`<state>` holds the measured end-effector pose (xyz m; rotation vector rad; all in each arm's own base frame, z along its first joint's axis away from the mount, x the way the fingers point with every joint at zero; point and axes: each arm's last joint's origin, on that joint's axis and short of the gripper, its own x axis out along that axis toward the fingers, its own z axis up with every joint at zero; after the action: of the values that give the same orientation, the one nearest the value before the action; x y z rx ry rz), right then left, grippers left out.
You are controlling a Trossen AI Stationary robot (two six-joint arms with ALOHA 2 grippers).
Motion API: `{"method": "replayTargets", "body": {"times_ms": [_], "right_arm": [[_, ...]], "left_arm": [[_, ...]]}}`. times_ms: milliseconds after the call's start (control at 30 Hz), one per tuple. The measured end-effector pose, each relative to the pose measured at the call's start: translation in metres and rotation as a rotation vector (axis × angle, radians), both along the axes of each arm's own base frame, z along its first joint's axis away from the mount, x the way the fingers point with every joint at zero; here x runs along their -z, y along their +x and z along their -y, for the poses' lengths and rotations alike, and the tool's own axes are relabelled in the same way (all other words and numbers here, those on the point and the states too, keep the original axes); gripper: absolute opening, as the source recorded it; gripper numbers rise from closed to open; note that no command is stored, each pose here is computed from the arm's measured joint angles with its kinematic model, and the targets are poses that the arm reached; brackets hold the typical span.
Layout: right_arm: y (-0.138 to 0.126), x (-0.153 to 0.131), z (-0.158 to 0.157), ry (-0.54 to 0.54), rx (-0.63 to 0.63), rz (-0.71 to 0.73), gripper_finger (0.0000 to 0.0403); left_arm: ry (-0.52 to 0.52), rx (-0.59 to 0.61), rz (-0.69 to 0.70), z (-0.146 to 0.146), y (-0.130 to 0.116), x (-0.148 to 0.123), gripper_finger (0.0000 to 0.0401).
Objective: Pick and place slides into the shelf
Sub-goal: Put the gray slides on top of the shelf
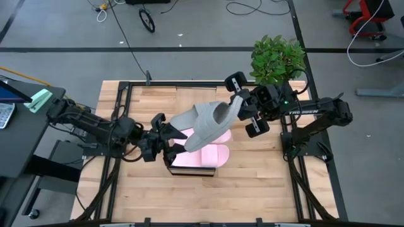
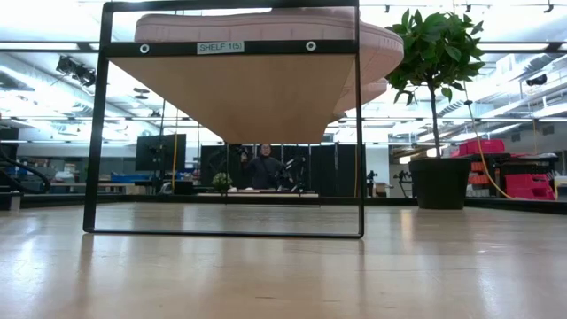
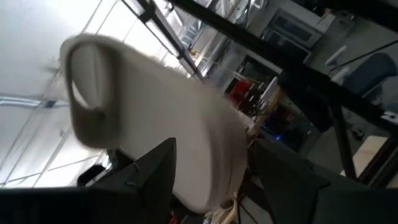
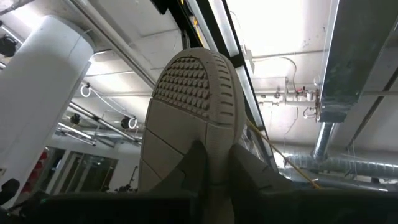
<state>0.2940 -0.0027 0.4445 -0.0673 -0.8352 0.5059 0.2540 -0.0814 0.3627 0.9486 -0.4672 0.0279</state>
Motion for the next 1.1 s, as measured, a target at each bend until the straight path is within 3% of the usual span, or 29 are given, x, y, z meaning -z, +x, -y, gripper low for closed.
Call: {"method": "replayTargets", "body": {"times_ms": [333,633,1100], "right_arm": [[0.011,-0.008,0.0,-0.017,-0.014,-0.008,0.0046],[0.027,0.001,0.007,-0.011,0.007,-0.046,0.0046],[0.021,-0.003,0.007,-0.014,-0.015,-0.041,0.0046]], "left_arm": [[-0.045,0.062,-0.014,-0.008,0.003,0.001,0.0227],[-0.056,0.097,0.003,-0.006,0.007,0.002,0.0228],[-0.135,0.024,-0.021,-0.011,0.01,0.005,0.0173]]}}
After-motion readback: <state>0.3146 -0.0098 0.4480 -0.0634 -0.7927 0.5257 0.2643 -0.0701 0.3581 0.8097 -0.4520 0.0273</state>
